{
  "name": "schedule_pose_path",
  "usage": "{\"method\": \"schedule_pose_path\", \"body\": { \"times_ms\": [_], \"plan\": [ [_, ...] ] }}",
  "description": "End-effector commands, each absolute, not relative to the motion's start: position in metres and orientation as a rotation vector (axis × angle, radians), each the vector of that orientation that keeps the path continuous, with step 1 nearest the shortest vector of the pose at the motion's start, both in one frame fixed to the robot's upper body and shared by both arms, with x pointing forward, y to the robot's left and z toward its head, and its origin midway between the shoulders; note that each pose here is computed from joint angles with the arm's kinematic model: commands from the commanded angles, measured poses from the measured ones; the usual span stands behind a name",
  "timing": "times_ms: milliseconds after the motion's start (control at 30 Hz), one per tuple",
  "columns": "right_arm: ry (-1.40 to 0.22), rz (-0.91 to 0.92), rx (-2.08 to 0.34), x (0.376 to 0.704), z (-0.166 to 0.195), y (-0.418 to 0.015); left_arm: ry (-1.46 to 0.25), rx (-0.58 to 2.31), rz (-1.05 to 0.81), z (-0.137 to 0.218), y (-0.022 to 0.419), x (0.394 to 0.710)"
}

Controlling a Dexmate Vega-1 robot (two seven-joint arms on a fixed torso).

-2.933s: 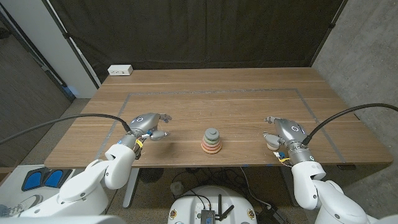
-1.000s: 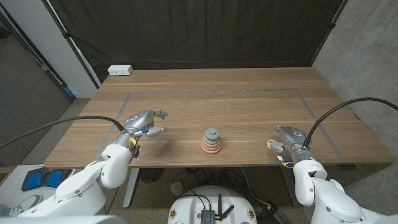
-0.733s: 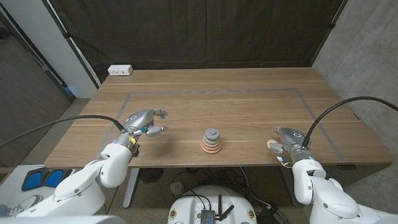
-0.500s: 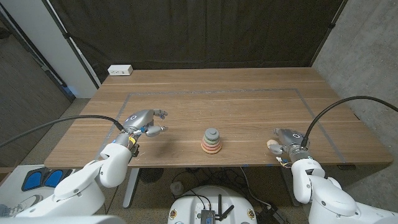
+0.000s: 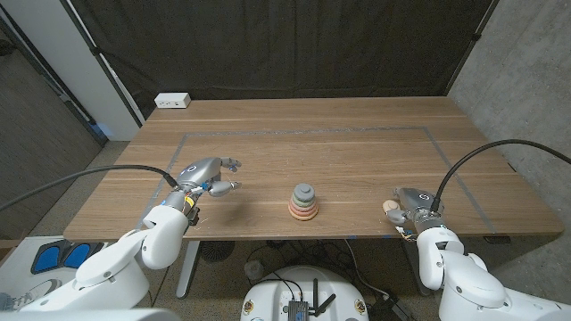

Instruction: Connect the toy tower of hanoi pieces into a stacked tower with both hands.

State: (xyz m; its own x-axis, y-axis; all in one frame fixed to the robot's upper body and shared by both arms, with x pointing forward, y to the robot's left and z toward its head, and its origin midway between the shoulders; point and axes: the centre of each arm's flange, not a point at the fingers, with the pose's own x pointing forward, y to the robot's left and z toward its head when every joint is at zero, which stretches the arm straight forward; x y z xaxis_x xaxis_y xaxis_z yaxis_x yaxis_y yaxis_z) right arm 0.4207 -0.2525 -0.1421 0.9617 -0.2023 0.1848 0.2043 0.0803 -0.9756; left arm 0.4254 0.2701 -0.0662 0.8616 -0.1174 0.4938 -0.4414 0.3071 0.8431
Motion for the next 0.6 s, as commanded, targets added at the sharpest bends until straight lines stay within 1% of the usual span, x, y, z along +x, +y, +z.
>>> {"method": "schedule_pose_path", "body": {
  "times_ms": [33, 600],
  "plan": [
    [0.016, -0.308, -1.455, 0.4272, -0.1451, -0.2558, -0.525, 1.259, 0.227, -0.0659, 0.2692, 0.4236],
    [0.044, -0.296, -1.448, 0.4344, -0.1524, -0.2579, -0.521, 1.240, 0.217, -0.0690, 0.2691, 0.4234]
  ]
}}
